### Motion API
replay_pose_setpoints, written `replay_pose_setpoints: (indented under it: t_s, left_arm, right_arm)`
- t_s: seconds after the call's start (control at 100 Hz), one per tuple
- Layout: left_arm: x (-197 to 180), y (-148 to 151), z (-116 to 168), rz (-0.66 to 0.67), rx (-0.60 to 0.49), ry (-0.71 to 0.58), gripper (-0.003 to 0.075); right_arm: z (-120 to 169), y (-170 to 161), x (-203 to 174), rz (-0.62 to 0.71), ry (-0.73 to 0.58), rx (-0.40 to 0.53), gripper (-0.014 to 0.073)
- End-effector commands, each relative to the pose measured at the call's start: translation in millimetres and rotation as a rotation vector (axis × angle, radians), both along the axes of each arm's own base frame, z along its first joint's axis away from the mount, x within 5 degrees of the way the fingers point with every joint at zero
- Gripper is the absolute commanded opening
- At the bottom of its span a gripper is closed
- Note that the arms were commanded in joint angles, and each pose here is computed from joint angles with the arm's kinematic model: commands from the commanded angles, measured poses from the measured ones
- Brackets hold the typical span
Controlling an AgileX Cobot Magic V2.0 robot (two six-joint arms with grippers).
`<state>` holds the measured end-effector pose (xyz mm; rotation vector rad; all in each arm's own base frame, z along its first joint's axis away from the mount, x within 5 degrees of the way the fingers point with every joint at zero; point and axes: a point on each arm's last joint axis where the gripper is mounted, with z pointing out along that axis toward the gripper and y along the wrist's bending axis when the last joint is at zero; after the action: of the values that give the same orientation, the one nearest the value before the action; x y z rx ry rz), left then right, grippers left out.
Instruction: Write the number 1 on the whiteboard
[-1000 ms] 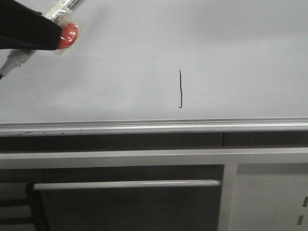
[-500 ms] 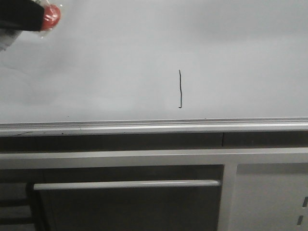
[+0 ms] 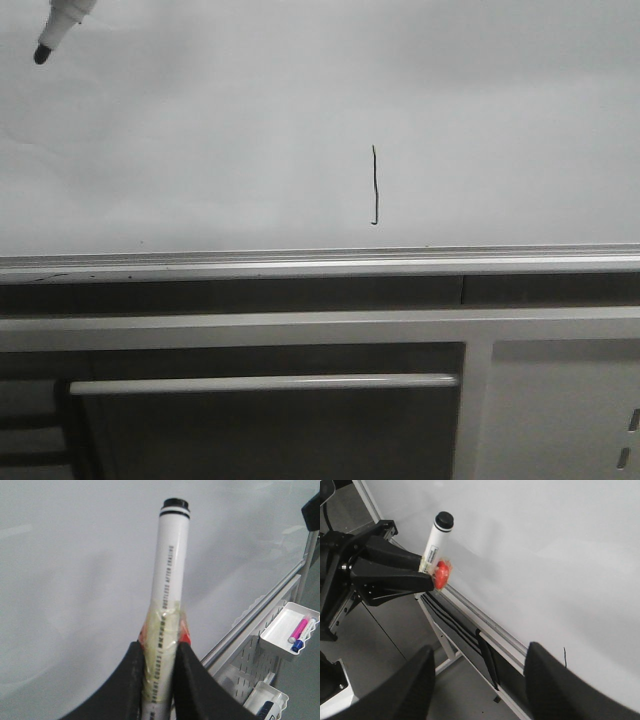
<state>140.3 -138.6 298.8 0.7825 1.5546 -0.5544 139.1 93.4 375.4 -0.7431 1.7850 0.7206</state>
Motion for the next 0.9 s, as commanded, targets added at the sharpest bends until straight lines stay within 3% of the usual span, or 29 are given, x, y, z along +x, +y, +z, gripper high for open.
replay_pose_setpoints:
  t_s: [0.0,0.51,0.63,0.75,0.89]
  left_arm:
    - [-0.8,-2.6,16.5,-0.025,-0.093,-0.037,-0.0020]
    - [5.5,5.2,13.0,0.097,-0.211,0.040,-0.0021]
    - [8.5,12.5,8.4,0.181,-0.266,0.059,-0.0021]
    - [8.8,22.5,3.2,0.266,-0.314,0.036,-0.0021]
    - [3.8,22.3,2.0,0.258,-0.341,-0.009,-0.0021]
  right_arm:
    - [13.1,-0.8,-1.8,-0.017,-0.040,0.052,0.0363]
    - [12.8,-0.6,-1.3,-0.017,-0.038,0.051,0.0363]
    - [12.8,-0.6,-1.3,-0.017,-0.038,0.051,0.0363]
    - [12.8,-0.6,-1.3,-0.017,-0.038,0.051,0.0363]
    - [12.8,-0.6,-1.3,-0.017,-0.038,0.051,0.0363]
